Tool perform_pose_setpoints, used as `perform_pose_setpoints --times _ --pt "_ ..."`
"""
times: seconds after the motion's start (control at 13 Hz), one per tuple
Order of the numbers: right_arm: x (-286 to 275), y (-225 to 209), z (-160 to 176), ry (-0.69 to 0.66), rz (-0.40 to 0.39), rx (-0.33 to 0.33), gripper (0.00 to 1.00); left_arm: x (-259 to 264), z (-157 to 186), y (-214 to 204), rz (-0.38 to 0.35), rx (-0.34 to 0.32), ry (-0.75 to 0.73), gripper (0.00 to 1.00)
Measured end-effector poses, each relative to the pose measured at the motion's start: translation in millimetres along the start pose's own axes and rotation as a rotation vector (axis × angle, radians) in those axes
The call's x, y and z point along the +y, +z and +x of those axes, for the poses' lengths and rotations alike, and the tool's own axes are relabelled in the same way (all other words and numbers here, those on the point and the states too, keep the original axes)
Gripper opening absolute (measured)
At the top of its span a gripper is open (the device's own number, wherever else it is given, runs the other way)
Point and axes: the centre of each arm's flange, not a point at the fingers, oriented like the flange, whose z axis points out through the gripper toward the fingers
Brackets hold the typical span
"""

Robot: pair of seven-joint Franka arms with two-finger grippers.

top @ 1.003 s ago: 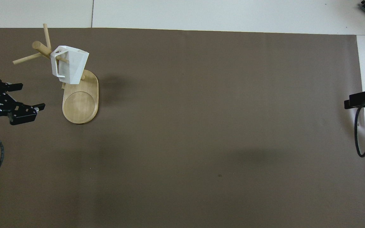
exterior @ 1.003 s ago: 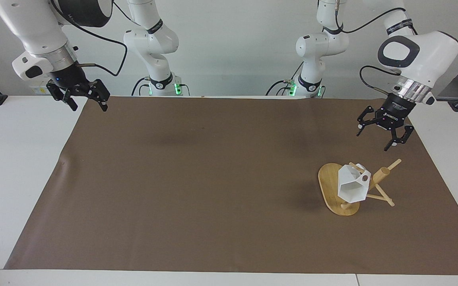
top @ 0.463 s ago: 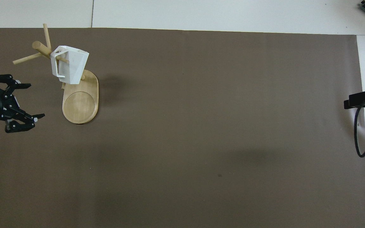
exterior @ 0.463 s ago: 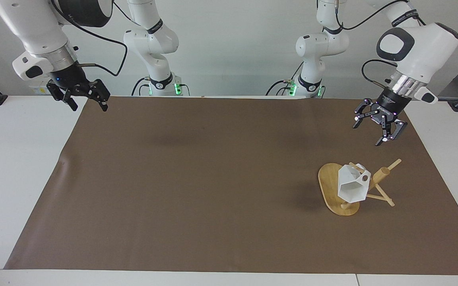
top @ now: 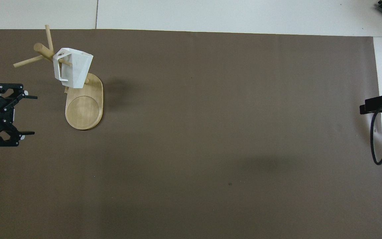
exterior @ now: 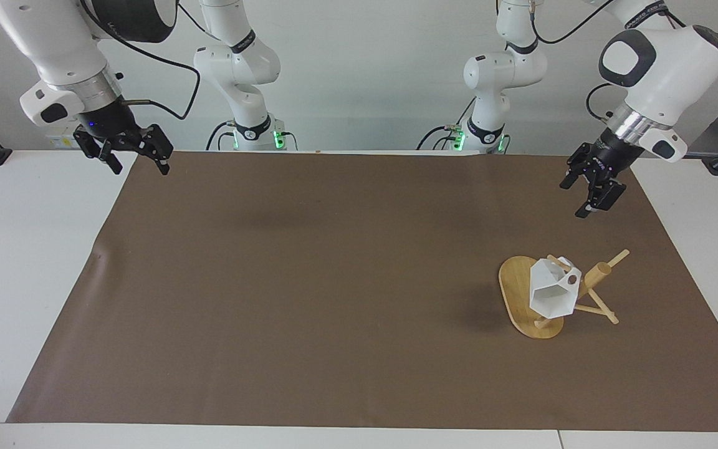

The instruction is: Hang cup on rack

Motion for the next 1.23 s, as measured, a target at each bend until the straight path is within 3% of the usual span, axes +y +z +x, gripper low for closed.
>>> perform_pose_setpoints --times 0.31,0.54,0.77,1.0,1.23 --pt "0 0 0 0.0 0.0 0.0 1.0 -1 -3 -7 0.083 0.05 0.322 1.0" --pt "-2 0 0 -0.004 0.0 0.0 1.0 3 -6 -13 0.114 0.038 0.532 1.0" --pt "-3 0 0 -0.005 0.0 0.0 1.0 11 -8 -23 0.205 0.048 0.807 1.0" --pt "-3 0 0 -0.006 0.0 0.0 1.0 21 -44 -26 0.336 0.072 1.058 1.0" --pt "-3 0 0 -0.006 0.0 0.0 1.0 27 -58 -27 0.364 0.074 1.168 1.0"
